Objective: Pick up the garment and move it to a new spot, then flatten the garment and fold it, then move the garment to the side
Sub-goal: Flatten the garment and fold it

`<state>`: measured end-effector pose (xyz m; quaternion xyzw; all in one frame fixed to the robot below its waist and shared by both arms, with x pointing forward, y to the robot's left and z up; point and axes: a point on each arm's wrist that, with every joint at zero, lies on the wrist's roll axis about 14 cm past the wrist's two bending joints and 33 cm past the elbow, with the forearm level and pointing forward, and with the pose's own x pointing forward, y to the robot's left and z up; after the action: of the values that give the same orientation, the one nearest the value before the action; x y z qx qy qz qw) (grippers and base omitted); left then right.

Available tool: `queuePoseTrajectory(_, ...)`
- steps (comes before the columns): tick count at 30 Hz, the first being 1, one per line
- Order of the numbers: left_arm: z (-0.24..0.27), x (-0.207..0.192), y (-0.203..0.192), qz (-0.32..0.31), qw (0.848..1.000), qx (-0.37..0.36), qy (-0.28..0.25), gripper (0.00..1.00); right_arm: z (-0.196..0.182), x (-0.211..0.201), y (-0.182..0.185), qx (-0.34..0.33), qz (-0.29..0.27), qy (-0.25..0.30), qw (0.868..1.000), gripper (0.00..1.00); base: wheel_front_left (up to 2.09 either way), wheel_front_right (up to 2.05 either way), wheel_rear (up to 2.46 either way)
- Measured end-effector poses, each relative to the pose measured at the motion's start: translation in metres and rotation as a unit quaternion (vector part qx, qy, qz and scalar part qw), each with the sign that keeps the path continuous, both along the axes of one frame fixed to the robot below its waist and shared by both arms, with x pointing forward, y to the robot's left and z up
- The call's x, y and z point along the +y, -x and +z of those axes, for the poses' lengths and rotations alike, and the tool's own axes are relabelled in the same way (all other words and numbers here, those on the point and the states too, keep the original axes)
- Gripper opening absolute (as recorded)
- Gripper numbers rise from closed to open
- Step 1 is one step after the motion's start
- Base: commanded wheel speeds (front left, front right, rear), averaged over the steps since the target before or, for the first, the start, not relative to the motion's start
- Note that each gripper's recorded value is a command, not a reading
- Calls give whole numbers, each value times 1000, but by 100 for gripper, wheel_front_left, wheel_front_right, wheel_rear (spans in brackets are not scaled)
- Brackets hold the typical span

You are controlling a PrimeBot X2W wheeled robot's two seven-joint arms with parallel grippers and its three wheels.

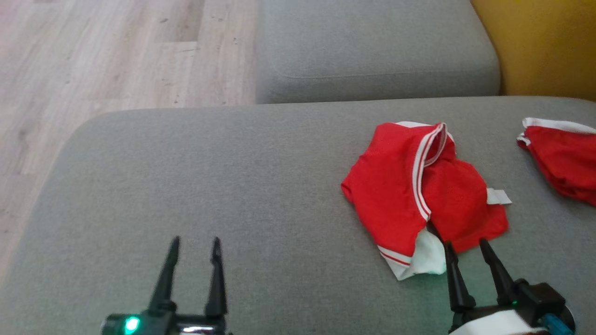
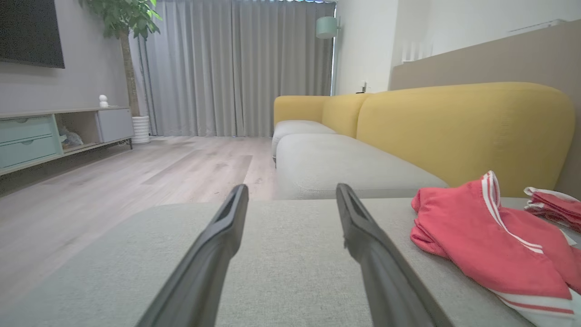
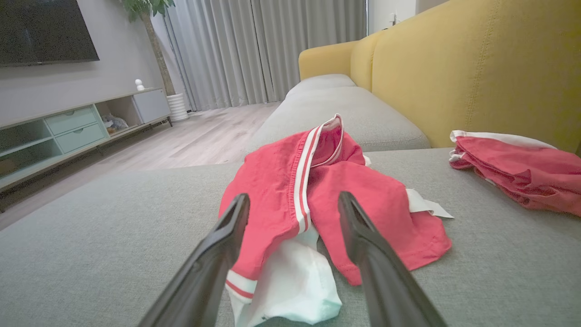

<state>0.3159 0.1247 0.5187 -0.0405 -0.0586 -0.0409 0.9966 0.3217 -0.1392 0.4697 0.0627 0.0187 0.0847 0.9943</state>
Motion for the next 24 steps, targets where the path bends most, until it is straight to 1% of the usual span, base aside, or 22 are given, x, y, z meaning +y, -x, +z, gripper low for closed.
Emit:
queuePoseTrajectory(2, -6, -15, 1, -33, 999, 9, 2, 100, 3, -3, 0, -4, -7, -8, 1000, 100, 0, 0, 0)
queuePoseTrajectory(3, -6, -15, 1, -33, 999, 9, 2, 100, 3, -3, 0, -4, -7, -8, 1000, 100, 0, 0, 0)
queuePoseTrajectory(7, -14, -47, 2, -96, 995, 26, 17, 100, 10, -10, 1, -16, -20, -12, 1000, 100, 0, 0, 0)
queuePoseTrajectory(11, -29, -82, 1, -166, 984, 53, 22, 100, 11, -21, 5, -16, -40, -14, 999, 100, 0, 0, 0)
queuePoseTrajectory(14, -32, -122, -1, -244, 968, 56, 9, 100, 9, -28, 9, -12, -54, -14, 998, 100, 0, 0, 0)
queuePoseTrajectory(15, -32, -146, -5, -289, 956, 51, -7, 100, 10, -35, 10, -13, -66, -13, 998, 100, 0, 0, 0)
queuePoseTrajectory(16, -34, -158, -7, -310, 949, 51, -16, 100, 11, -40, 9, -14, -74, -12, 997, 100, 0, 0, 0)
queuePoseTrajectory(18, -40, -184, -8, -360, 931, 50, -43, 100, 15, -49, 4, -20, -89, -9, 996, 100, 0, 0, 0)
queuePoseTrajectory(21, -50, -214, -10, -414, 906, 50, -74, 100, 20, -61, 1, -26, -109, -6, 994, 100, 0, 0, 0)
queuePoseTrajectory(24, -62, -237, -12, -447, 887, 57, -95, 100, 18, -75, 4, -20, -133, -5, 991, 100, 0, 0, 0)
